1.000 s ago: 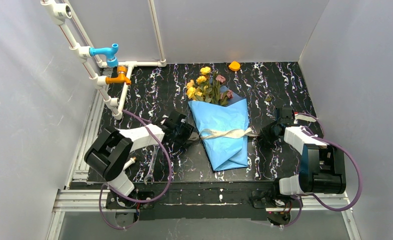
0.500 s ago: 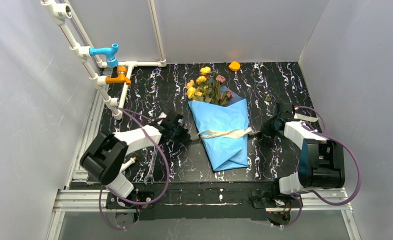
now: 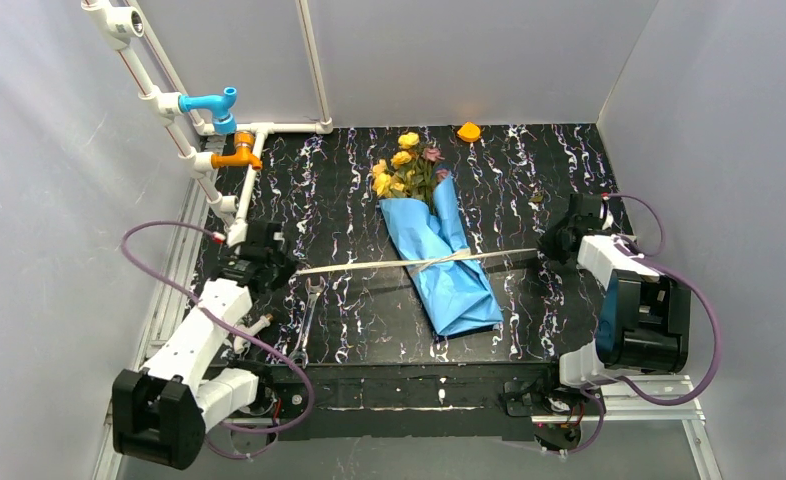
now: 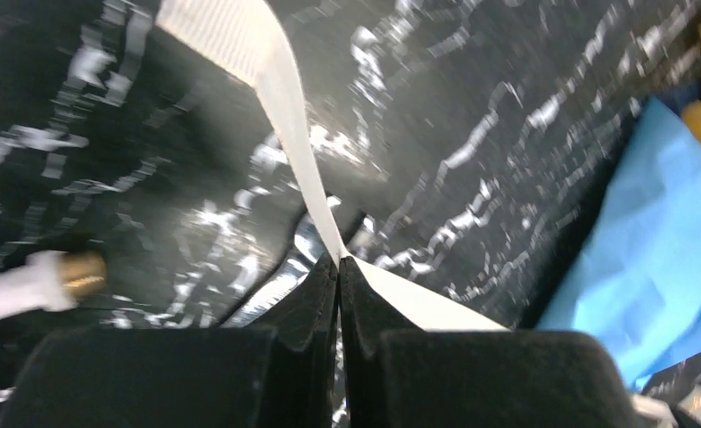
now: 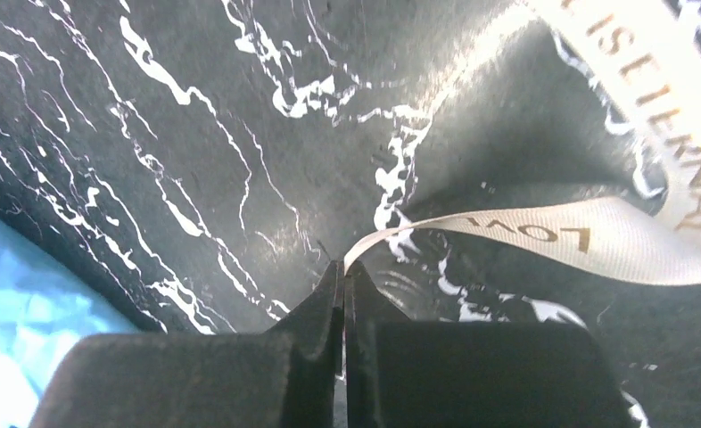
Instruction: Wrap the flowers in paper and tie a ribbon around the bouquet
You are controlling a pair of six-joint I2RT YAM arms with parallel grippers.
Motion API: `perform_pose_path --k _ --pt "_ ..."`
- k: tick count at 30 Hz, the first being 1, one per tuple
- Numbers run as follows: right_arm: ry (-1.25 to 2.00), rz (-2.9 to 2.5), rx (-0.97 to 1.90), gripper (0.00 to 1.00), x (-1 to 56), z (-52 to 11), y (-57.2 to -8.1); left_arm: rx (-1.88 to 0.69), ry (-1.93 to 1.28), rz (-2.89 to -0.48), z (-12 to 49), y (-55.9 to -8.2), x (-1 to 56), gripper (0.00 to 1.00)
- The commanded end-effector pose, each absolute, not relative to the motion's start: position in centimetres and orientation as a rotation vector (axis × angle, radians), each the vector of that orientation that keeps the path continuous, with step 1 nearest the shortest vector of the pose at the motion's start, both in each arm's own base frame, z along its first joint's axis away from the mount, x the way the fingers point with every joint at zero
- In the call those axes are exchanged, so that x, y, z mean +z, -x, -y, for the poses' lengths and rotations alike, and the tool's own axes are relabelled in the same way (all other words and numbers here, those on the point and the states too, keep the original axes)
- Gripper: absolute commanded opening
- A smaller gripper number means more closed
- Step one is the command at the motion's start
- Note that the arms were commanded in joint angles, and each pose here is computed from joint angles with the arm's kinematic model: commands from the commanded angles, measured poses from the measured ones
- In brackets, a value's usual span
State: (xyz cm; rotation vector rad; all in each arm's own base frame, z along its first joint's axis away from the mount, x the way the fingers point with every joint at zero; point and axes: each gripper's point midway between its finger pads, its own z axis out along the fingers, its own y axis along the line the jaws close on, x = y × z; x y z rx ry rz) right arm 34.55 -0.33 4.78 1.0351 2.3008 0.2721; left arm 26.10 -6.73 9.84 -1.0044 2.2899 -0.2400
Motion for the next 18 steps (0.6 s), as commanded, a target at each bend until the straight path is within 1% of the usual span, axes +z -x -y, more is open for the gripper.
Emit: perform_pose_path --k 1,4,8,11,14,15,18 --pt "-0.882 -2.181 0.202 0.01 7.0 3.2 -36.6 0.026 1.032 -2.347 -0.3 -22.6 8.9 0.0" --pt "-0.857 -2.128 0.173 0.01 8.2 3.8 -36.7 -0.009 1.138 -2.327 -3.0 -21.9 8.7 0.0" --pt "-0.852 -2.103 0.118 0.01 9.0 4.8 -37.0 -0.046 1.272 -2.303 -4.3 -21.1 8.2 0.0" --pt "-0.873 -2.102 0.114 0.01 8.7 5.3 -36.8 -0.168 1.442 -2.208 -5.7 -20.9 8.4 0.0" --pt "-0.936 -2.082 0.147 0.01 8.0 6.3 -36.4 -0.2 1.552 -2.112 -8.2 -19.8 9.0 0.0" --pt "-0.968 -2.063 0.164 0.01 7.8 6.9 -36.3 -0.246 1.568 -2.082 -8.5 -20.0 9.1 0.0" --pt "-1.054 -2.025 0.208 0.01 7.5 8.4 -35.9 -0.257 1.664 -2.065 -9.6 -19.4 8.9 0.0"
